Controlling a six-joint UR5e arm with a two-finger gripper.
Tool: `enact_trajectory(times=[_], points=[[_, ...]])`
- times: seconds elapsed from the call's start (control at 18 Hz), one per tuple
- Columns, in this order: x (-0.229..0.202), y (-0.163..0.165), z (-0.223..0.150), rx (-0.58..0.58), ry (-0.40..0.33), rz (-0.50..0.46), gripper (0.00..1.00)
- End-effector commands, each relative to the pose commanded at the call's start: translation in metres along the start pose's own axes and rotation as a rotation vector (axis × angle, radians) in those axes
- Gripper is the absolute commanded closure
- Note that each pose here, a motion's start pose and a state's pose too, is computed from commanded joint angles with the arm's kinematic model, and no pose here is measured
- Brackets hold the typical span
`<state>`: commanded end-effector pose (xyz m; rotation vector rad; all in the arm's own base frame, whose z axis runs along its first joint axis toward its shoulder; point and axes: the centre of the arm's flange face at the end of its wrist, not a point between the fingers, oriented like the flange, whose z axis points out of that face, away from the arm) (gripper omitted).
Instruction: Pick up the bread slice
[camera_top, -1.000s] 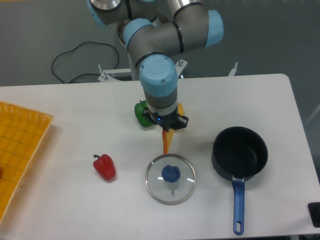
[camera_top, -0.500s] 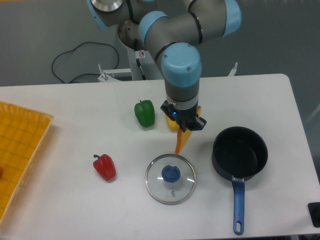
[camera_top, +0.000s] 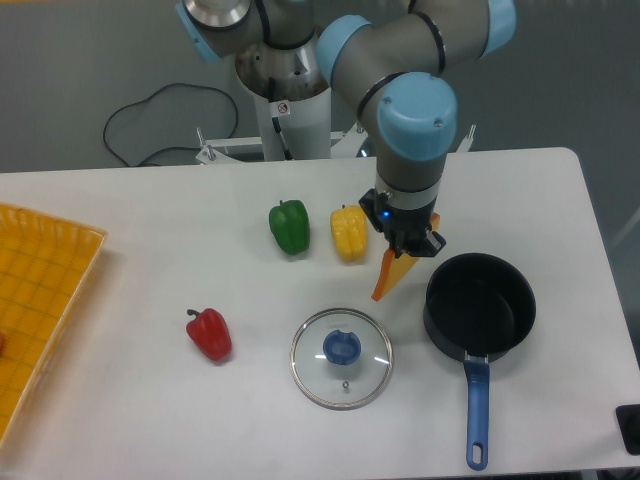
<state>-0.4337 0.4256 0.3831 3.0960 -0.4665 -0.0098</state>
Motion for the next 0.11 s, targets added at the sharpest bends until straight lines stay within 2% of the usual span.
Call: enact_trajectory(times=[0.11], points=[[0.0002,0.0002,0.0007,-0.002,0.001,-0.001,0.88]])
